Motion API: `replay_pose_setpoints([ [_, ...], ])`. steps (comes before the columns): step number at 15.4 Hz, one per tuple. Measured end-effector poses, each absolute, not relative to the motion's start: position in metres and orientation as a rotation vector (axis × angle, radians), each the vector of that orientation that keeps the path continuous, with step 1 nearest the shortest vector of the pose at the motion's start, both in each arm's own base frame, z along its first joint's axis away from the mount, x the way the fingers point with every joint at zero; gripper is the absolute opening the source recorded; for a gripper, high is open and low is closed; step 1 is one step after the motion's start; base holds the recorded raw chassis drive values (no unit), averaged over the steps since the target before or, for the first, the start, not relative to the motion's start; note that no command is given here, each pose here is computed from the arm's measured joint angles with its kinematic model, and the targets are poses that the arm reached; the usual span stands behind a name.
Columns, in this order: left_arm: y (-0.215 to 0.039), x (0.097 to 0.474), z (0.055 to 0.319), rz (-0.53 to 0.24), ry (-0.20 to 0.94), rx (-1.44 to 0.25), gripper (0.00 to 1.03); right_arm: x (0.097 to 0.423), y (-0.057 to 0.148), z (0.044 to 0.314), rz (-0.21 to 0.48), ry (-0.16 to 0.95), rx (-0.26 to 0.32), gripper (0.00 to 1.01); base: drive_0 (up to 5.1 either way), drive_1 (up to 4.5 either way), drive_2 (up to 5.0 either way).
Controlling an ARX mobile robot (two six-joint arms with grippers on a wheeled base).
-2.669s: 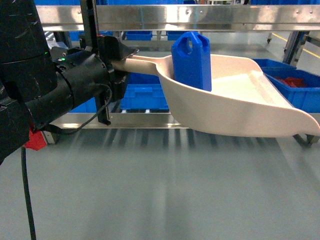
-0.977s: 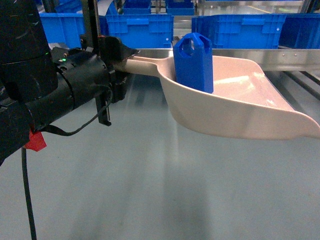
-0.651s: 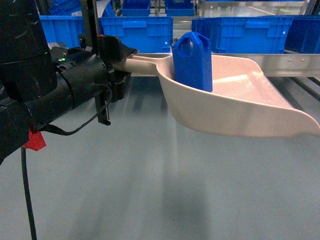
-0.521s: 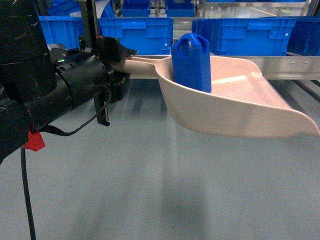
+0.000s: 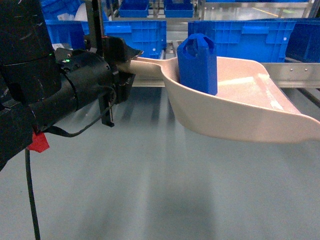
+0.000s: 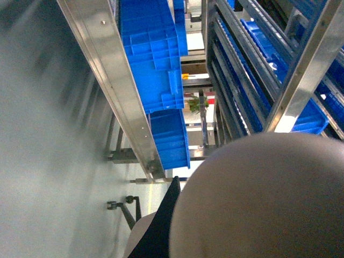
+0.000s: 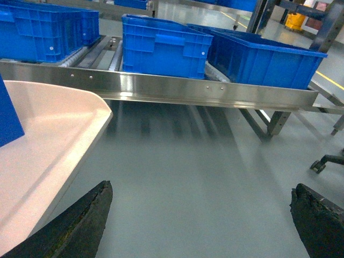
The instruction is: Place part in tray to right shelf
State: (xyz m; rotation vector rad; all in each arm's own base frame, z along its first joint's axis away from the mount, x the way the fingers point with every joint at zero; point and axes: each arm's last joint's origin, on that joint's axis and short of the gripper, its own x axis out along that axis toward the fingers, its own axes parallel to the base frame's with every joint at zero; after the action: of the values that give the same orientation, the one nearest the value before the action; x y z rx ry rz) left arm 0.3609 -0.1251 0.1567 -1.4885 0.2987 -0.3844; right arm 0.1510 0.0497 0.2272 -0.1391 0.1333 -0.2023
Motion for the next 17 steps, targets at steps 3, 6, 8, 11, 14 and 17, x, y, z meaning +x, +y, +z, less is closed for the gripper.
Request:
replay_pose_setpoints([
  [3,-0.1237,0.3614,0.157,-0.383,0.293,-1.489,0.14,0.1513,0.0498,0.227,-0.201,0.134,-0.14,0.98,4.1,2.28,-4.1],
  [6,-0.1214,0.3622,0.1572,-0.375,0.283,-1.491,0.14,0.1513,0.0498,0.2269,-0.201,0.135,-0.14,0.98,2.8,1.22,-5.3],
  [8,-0.1254,0.3608,0.1564,-0.382,0.301,-1.488,0.14,0.1512,0.0497,0.227,-0.202,0.135,-0.14,0.98,-0.1,3.84,-3.9],
  [11,-0.1248,0.361,0.1564,-0.383,0.302,-1.488,0.14,0.151,0.0496,0.2271,-0.203,0.134,-0.14,0.98,0.4,4.54,-3.8],
  [14,-0.1254,0.3608,0.157,-0.389,0.299,-1.489,0.14,0.1511,0.0498,0.2272,-0.202,0.133,-0.139,0.98,-2.8,5.1,-1.9],
  [17,-0.1236,0.3614,0.1567,-0.38,0.293,-1.489,0.14,0.1511,0.0497,0.2271,-0.202,0.134,-0.139,0.98,-2.9,4.96,-2.2],
])
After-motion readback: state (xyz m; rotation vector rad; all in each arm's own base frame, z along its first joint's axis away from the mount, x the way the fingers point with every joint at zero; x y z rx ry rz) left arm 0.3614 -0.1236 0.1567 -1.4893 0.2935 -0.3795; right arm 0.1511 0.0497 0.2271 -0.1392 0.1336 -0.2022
